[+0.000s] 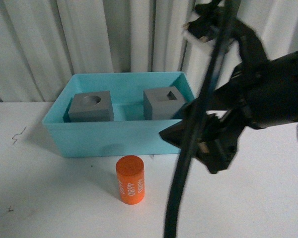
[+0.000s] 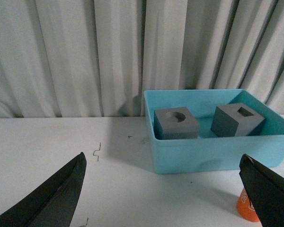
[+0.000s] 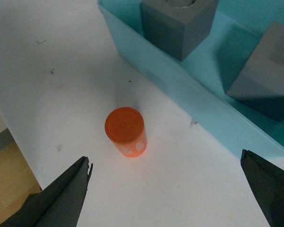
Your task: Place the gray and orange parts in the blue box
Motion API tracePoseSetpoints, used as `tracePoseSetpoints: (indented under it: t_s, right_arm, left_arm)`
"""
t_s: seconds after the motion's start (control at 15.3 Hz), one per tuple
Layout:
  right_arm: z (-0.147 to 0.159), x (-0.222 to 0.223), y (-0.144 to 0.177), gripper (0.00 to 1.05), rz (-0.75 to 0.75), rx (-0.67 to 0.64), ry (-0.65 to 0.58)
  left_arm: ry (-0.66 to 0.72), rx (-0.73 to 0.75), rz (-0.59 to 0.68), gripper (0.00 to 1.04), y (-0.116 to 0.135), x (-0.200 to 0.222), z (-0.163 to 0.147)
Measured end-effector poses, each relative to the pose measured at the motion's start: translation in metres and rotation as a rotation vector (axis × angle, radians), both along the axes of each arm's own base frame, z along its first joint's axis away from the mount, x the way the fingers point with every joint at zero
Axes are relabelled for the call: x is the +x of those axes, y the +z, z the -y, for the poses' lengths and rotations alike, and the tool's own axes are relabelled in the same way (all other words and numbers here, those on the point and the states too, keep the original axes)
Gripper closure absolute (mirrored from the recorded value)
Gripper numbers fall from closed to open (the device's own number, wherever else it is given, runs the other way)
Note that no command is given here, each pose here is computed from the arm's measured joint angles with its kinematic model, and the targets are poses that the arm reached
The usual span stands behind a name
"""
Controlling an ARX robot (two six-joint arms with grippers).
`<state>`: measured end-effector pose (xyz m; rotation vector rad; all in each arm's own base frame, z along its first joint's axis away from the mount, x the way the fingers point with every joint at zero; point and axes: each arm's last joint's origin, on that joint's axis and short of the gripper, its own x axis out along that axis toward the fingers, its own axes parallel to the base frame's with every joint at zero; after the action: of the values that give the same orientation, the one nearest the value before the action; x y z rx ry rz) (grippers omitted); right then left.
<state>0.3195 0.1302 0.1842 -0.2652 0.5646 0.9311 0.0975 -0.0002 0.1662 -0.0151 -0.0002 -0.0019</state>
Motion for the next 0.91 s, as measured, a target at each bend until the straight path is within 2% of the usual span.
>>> tracePoseSetpoints:
  t_s: [0.33,0.46,0.72,0.91]
  right_arm:
    - [-0.076,0.025,-0.037,0.06,-0.09,-0.027,0.091]
    - [-0.092,0.031,-0.047,0.06,-0.102,-0.045,0.094]
    - [-0.103,0.046,-0.08,0.06,-0.165,-0.098,0.019]
    - [-0.11,0.042,-0.091,0.06,-0.185,-0.112,0.012]
  left_arm:
    - [0.0,0.0,0.0,0.07,0.0,0.0,0.0]
    - [0.0,0.0,0.0,0.07,0.0,0.0,0.0]
    - [0.0,0.0,0.0,0.07,0.0,0.0,0.0]
    - [0.0,0.0,0.0,0.07,0.0,0.0,0.0]
